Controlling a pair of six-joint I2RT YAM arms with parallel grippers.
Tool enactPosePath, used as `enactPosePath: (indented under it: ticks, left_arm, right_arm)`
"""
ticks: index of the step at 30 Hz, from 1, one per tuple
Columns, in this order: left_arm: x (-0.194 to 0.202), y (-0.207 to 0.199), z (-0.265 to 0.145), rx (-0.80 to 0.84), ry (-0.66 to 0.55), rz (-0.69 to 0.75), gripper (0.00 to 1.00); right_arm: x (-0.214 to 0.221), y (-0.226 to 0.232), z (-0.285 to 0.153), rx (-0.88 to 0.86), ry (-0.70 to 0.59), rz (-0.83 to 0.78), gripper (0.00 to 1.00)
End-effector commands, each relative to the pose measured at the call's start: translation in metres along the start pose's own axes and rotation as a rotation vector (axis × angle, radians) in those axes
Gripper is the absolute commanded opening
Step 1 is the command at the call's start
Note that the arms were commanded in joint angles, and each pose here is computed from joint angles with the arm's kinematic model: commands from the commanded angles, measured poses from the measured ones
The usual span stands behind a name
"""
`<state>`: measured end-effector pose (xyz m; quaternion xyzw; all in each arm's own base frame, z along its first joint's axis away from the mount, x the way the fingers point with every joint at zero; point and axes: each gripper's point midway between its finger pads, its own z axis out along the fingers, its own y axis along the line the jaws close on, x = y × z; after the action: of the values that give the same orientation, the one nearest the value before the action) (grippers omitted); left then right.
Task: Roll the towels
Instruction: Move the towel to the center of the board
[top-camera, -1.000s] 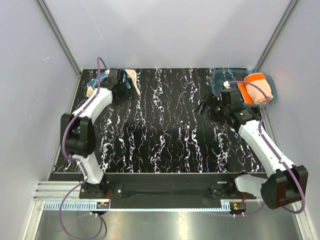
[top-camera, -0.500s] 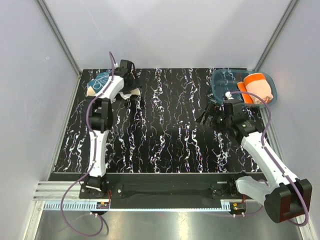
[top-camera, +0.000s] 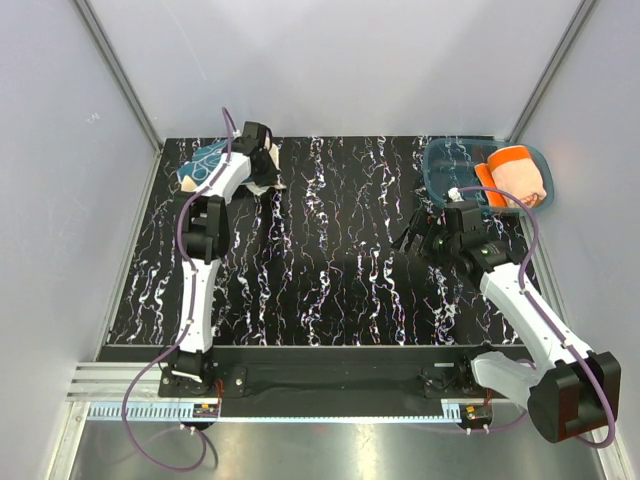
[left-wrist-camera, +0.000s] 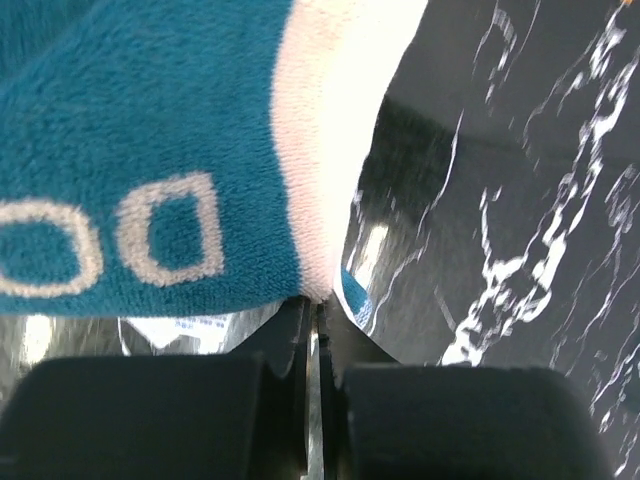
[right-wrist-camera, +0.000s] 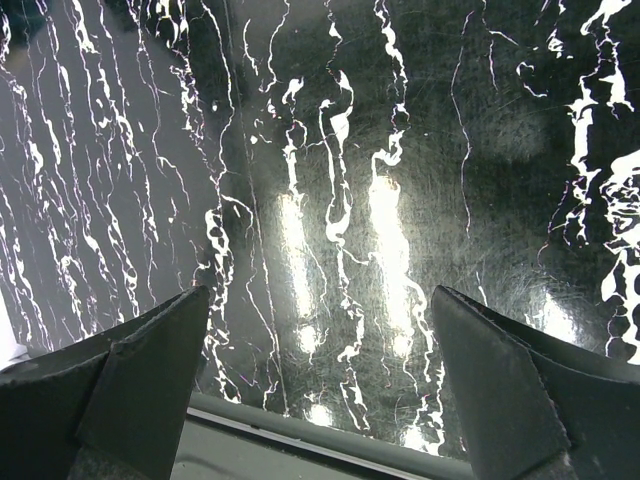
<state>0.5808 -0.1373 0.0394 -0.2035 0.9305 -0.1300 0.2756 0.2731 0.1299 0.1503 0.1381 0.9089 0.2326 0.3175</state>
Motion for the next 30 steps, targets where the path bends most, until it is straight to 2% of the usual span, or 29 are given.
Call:
enactPosePath:
  ticks: [1, 4, 5, 8, 9, 11, 13, 14, 15, 17, 18, 19, 20, 23, 26, 30]
  left_arm:
    - [-0.030, -0.040, -0.067, 0.120, -0.089, 0.050, 0.00]
    - [-0.039, -0.072, -0.120, 0.211, -0.106, 0.104, 0.00]
    - [-0.055, -0.094, -0.151, 0.271, -0.156, 0.132, 0.00]
    - [-0.045, -0.135, -0.219, 0.421, -0.140, 0.248, 0.00]
    - [-0.039, -0.152, -0.266, 0.494, -0.153, 0.291, 0.00]
    - [-0.031, -0.150, -0.307, 0.487, -0.195, 0.344, 0.00]
    - [-0.011, -0.129, -0.354, 0.477, -0.243, 0.380, 0.01]
    - [-0.004, -0.115, -0.406, 0.508, -0.332, 0.379, 0.03]
    - [0.013, -0.093, -0.383, 0.466, -0.300, 0.366, 0.04]
    - [0.031, -0.067, -0.394, 0.445, -0.325, 0.354, 0.08]
    - [0.039, -0.055, -0.419, 0.464, -0.376, 0.350, 0.12]
    - [0.060, -0.037, -0.394, 0.435, -0.319, 0.352, 0.19]
    - [0.070, -0.030, -0.401, 0.449, -0.330, 0.354, 0.19]
    - [0.113, 0.000, -0.359, 0.400, -0.186, 0.350, 0.19]
    - [0.152, 0.017, -0.332, 0.400, -0.056, 0.333, 0.14]
    - [0.174, 0.031, -0.314, 0.383, -0.005, 0.313, 0.13]
  right_arm:
    - [-0.010, 0.006, -0.006, -0.008, -0.049, -0.020, 1.00]
    - [-0.018, 0.009, -0.013, 0.001, -0.069, -0.018, 1.00]
    - [-0.020, 0.009, -0.015, 0.005, -0.074, -0.018, 1.00]
    - [-0.030, 0.013, -0.027, 0.020, -0.101, -0.012, 1.00]
    - [-0.030, 0.011, -0.032, 0.034, -0.106, -0.008, 1.00]
    - [-0.037, 0.016, -0.044, 0.019, -0.139, 0.005, 1.00]
    - [-0.036, 0.018, -0.053, 0.010, -0.152, 0.015, 1.00]
    - [-0.034, 0.018, -0.054, 0.006, -0.146, 0.025, 1.00]
    - [-0.029, 0.020, -0.052, -0.008, -0.123, 0.027, 1.00]
    - [-0.020, 0.023, -0.047, -0.034, -0.087, 0.038, 1.00]
    - [-0.016, 0.029, -0.044, -0.070, -0.063, 0.036, 1.00]
    - [-0.007, 0.027, -0.037, -0.074, -0.029, 0.042, 1.00]
    - [-0.002, 0.031, -0.033, -0.091, -0.009, 0.042, 1.00]
    - [0.013, 0.034, -0.017, -0.113, 0.055, 0.035, 1.00]
    - [0.028, 0.032, 0.000, -0.081, 0.111, 0.001, 1.00]
    - [0.047, 0.017, 0.016, 0.013, 0.175, -0.025, 1.00]
